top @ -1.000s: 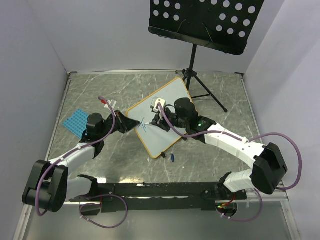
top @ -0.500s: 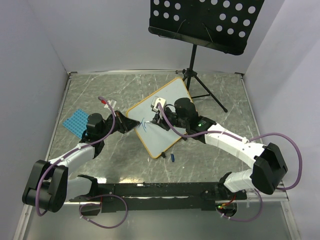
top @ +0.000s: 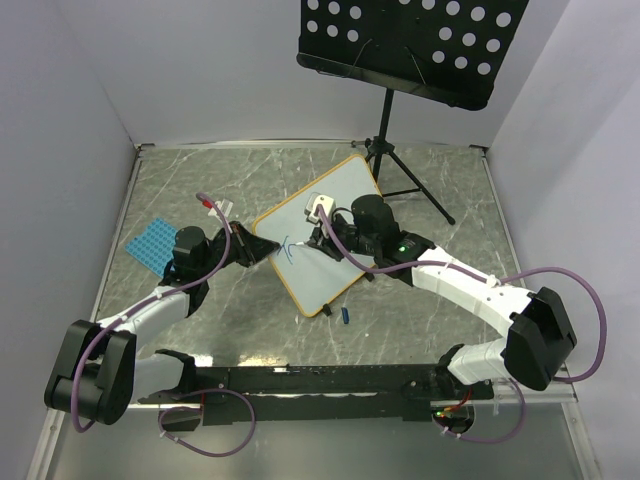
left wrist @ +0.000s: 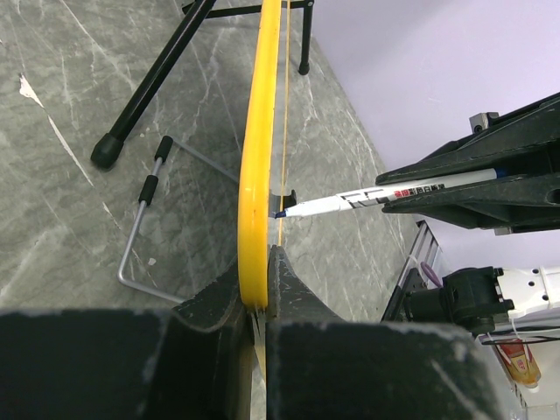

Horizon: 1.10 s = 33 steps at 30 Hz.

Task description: Write a sentence on the whiteboard

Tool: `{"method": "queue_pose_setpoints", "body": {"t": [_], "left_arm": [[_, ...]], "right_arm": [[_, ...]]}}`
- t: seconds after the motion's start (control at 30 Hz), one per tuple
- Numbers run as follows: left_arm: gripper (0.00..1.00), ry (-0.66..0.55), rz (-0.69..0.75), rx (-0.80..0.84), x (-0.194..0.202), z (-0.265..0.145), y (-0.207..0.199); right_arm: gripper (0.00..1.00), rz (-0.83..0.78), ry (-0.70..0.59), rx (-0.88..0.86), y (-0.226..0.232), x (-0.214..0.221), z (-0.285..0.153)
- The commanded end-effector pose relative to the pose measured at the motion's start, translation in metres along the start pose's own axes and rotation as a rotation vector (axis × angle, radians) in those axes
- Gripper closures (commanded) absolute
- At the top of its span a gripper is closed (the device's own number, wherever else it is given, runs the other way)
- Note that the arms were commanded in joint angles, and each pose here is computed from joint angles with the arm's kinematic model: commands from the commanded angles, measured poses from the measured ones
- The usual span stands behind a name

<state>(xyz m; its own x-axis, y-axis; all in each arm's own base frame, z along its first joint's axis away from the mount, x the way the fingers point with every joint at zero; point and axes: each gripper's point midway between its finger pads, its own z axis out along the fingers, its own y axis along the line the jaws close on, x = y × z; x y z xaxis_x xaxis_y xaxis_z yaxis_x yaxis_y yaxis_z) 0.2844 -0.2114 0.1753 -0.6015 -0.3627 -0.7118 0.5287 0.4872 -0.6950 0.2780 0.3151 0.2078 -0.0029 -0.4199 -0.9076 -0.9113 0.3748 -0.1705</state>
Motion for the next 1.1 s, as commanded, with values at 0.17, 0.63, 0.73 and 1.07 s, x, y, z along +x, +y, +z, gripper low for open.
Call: {"method": "queue_pose_setpoints", "body": {"t": [0.17, 0.63, 0.73, 1.07], "left_arm": [[0.99, 0.095, 0.048, 0.056, 0.022, -0.002, -0.008], [0.99, 0.096, 0.046, 0.057, 0.023, -0.003, -0.007], [0.99, 0.097, 0.043, 0.058, 0.024, -0.003, -0.007], [0.99, 0.097, 0.046, 0.06, 0.024, -0.003, -0.008]], "right_arm": [[1.0, -0.005, 0.051, -0.005, -0.001, 0.015, -0.008], [1.0, 0.018, 0.04, -0.096, 0.017, 0.013, -0.007], [1.0, 0.028, 0.034, -0.102, 0.018, 0.011, -0.006], [1.0, 0.041, 0.005, -0.103, 0.016, -0.001, 0.002]]}}
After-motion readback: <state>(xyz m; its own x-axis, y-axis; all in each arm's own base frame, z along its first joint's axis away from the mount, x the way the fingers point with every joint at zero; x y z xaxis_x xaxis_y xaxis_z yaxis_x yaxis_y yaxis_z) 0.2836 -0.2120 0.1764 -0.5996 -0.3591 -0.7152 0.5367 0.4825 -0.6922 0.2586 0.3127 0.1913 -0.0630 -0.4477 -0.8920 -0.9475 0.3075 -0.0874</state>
